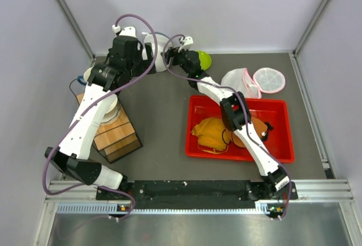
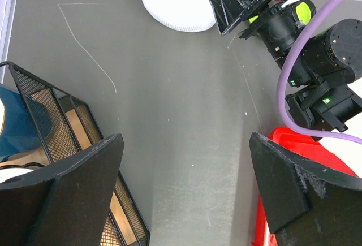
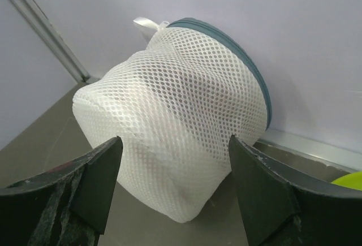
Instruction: Unzip the laundry bag and remove the bra
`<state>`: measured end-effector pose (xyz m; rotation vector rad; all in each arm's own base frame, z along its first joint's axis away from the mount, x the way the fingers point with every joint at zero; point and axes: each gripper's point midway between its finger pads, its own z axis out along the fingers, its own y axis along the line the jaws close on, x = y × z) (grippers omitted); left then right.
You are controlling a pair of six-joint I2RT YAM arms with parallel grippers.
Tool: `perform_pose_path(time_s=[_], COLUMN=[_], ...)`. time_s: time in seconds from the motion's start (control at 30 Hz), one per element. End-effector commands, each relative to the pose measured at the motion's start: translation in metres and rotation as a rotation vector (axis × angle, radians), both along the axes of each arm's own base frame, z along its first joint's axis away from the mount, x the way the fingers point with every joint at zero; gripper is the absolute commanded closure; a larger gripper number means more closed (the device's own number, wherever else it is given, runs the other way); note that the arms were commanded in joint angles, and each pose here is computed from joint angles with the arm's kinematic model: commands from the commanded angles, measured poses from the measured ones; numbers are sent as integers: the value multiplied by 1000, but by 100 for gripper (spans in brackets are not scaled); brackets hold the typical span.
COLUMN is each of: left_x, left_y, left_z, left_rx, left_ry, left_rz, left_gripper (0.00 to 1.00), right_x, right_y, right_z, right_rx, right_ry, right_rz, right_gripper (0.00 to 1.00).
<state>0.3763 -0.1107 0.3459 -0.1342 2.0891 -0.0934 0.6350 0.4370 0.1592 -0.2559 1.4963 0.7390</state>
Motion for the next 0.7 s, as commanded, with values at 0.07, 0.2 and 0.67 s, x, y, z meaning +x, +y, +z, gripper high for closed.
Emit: perform_pose_path(time_s=[0.07, 0.2, 0.67], left_x=[9, 10, 7], left_y=[-2, 0, 8], left_z=[1, -2, -6], left_rx=[-7, -1, 3], left_ry=[-24, -18, -19], left_rz=[-1, 6, 29], left_gripper=[1, 1, 1], right_x=[-23, -27, -25], right_y=[37, 44, 39], right_z=[38, 33, 35], right_rx=[124, 127, 98], right_ry=[-91, -82, -85], right_rz=[77, 97, 41], right_gripper=[29, 37, 92])
